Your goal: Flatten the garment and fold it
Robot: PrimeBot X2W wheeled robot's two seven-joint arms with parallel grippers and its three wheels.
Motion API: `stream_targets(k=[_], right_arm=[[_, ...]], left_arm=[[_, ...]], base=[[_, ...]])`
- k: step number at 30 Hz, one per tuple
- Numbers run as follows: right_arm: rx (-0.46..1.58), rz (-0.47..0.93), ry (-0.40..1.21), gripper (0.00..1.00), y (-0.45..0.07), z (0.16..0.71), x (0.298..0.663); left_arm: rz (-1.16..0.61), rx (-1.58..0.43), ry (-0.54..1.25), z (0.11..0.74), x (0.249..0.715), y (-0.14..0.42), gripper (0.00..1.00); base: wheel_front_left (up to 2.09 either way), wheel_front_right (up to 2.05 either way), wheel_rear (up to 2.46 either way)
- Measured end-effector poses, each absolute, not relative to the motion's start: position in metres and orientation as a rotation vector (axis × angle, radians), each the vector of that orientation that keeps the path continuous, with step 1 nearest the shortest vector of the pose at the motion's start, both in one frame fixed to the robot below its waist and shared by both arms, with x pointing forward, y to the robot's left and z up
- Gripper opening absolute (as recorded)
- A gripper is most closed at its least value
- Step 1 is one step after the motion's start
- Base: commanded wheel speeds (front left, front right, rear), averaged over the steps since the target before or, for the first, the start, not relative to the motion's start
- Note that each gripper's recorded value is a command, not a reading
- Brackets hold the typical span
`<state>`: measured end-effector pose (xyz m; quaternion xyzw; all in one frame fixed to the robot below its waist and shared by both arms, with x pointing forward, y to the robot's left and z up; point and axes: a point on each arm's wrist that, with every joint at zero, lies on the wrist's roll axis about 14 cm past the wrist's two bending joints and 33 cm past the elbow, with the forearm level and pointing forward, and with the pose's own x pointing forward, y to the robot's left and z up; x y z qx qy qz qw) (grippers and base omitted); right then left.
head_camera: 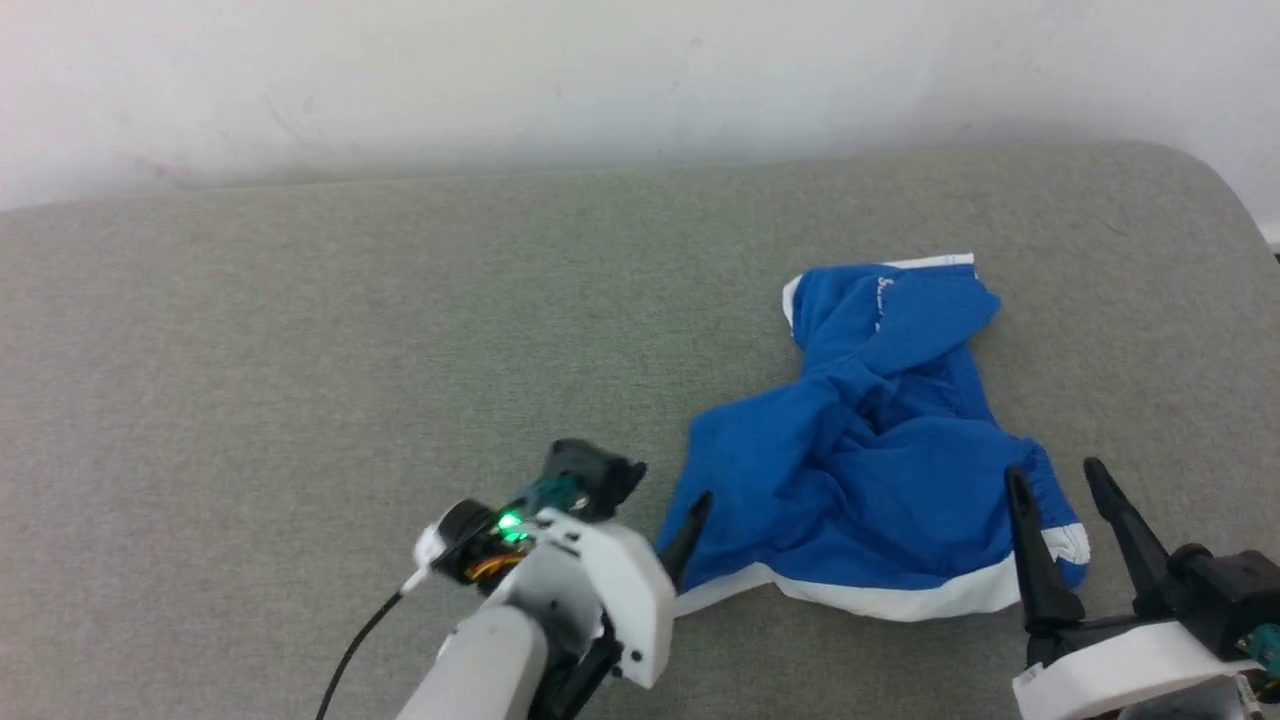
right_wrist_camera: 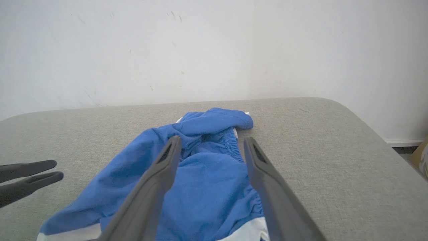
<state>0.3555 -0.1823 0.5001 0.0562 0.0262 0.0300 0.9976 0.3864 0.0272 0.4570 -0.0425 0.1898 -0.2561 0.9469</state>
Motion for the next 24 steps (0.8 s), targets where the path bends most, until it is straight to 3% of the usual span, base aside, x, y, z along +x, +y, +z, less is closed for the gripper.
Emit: stream_targets(k=[13,14,15,17,24], right_arm=[[0.179,0.017,0.109,1.0,-0.19,0.484,0.345],[0.183,0.01,0.108,1.0,-0.192,0.483,0.344],[0.185,0.004,0.111,1.0,-0.193,0.482,0.343],[0.195,0.0,0.117,1.0,-0.194,0.48,0.343],[0.208,0.019,0.124,1.0,-0.188,0.477,0.346]], left_arm=[[-0.697,0.17,0.772,0.385,0.382,0.001,1.0],[-0.704,0.167,0.783,0.384,0.381,0.0,0.92],[-0.711,0.169,0.792,0.383,0.38,0.0,0.73],[-0.723,0.176,0.804,0.382,0.378,0.001,0.0],[-0.66,0.075,0.714,0.393,0.385,0.014,0.0]], base=[[0.0,0.0,0.0],[0.0,0.0,0.0],[0.0,0.0,0.0],[0.0,0.0,0.0],[0.0,0.0,0.0]])
